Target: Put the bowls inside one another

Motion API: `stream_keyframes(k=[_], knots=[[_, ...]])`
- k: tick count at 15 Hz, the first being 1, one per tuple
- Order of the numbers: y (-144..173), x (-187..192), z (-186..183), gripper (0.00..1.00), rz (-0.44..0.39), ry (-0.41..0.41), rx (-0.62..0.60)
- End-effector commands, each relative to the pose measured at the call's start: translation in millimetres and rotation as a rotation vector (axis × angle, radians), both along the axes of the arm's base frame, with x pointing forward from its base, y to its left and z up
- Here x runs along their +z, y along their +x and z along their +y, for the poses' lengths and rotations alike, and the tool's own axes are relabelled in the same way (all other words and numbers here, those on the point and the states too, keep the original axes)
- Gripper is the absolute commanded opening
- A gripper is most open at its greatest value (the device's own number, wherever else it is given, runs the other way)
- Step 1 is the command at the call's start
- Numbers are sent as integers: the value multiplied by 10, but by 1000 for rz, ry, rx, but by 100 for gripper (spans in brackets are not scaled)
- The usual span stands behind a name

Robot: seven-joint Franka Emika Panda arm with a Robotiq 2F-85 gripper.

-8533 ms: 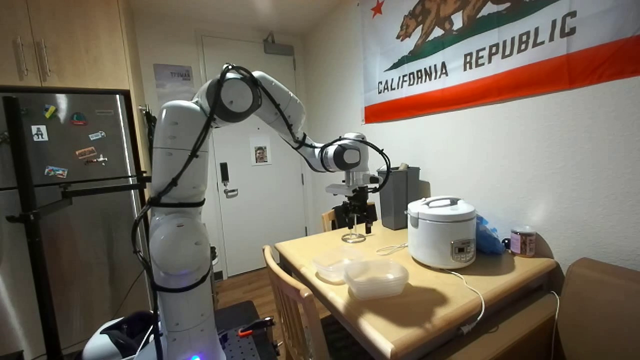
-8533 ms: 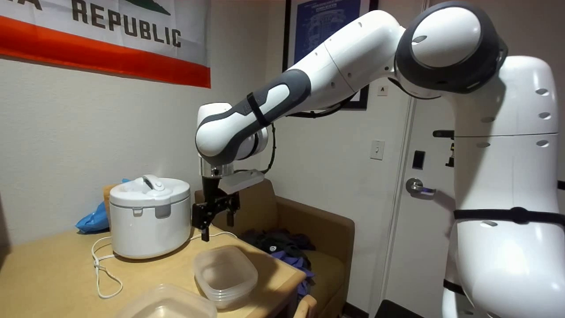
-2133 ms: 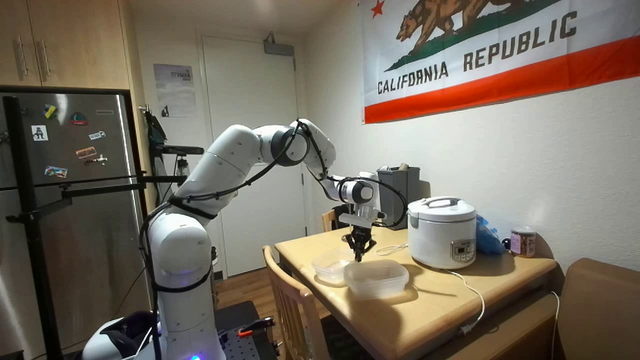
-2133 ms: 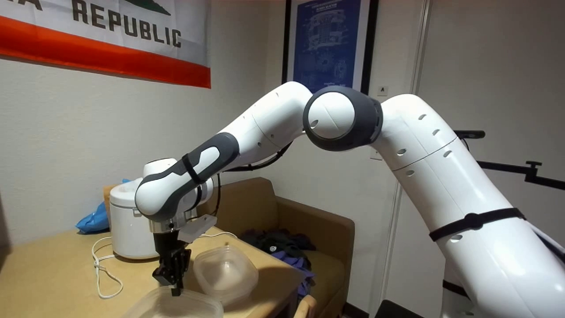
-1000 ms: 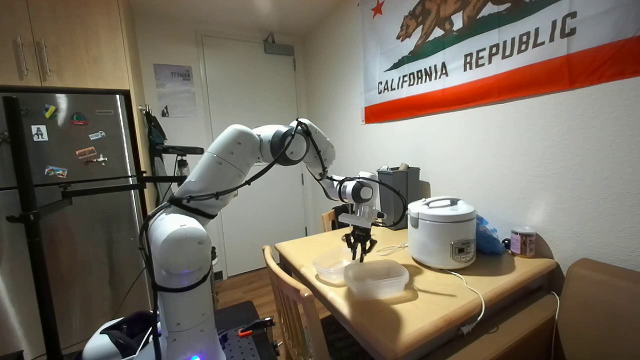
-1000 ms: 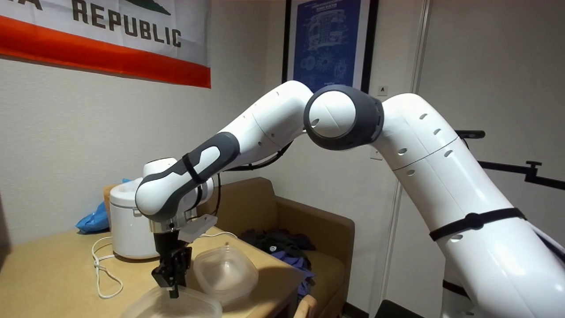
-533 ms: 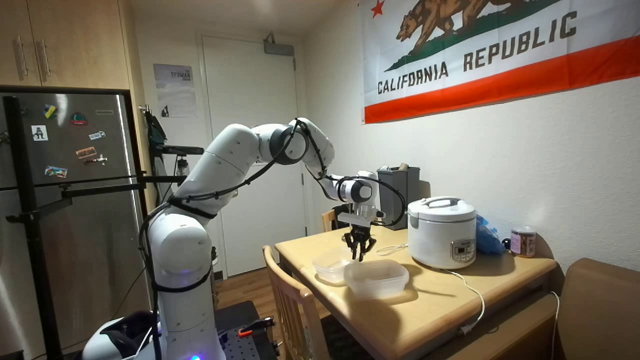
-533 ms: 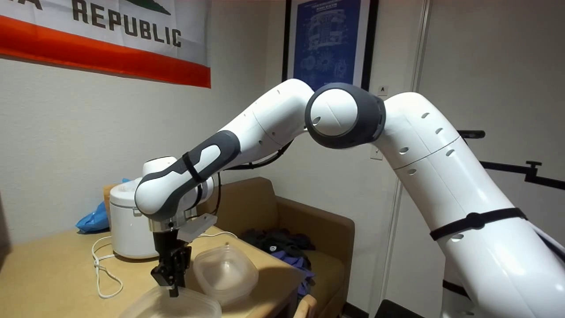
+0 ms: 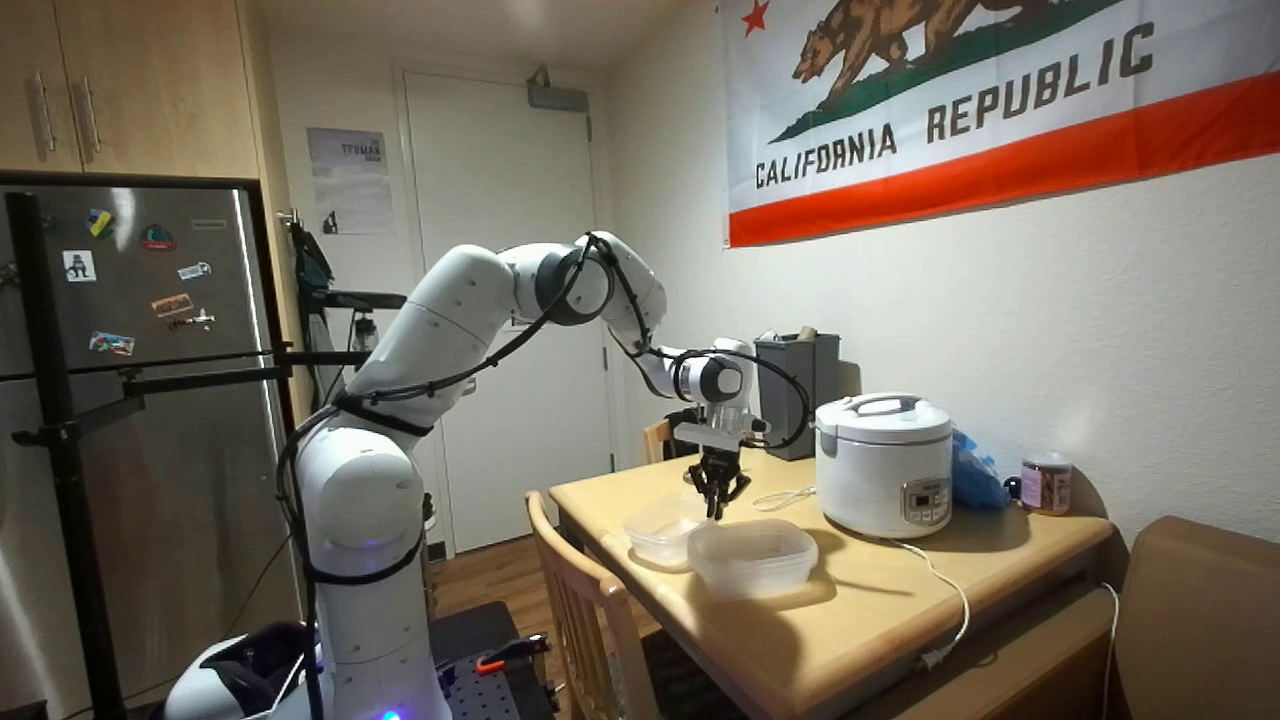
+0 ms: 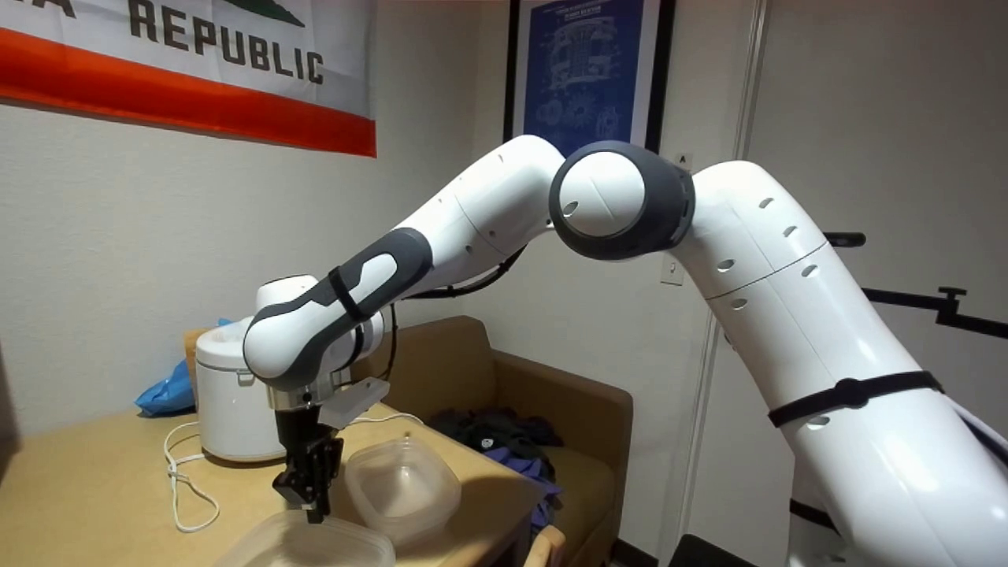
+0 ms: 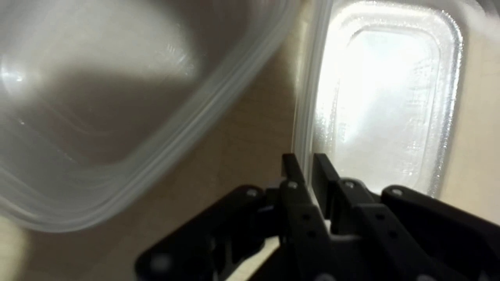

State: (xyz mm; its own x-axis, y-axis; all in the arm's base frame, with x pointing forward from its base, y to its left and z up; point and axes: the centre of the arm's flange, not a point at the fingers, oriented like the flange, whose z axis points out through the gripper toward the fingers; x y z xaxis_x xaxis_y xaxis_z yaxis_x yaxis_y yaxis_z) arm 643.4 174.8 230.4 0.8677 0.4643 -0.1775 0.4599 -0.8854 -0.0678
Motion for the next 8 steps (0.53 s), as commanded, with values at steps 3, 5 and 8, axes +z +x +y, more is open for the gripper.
stream_keyframes(k=[3,5,8], knots=[[-167,102,-42,2,-28,-30,-27],[-166,96,-37,2,-27,-35,-28],[-190,129,-35,2,-24,-39,-36]])
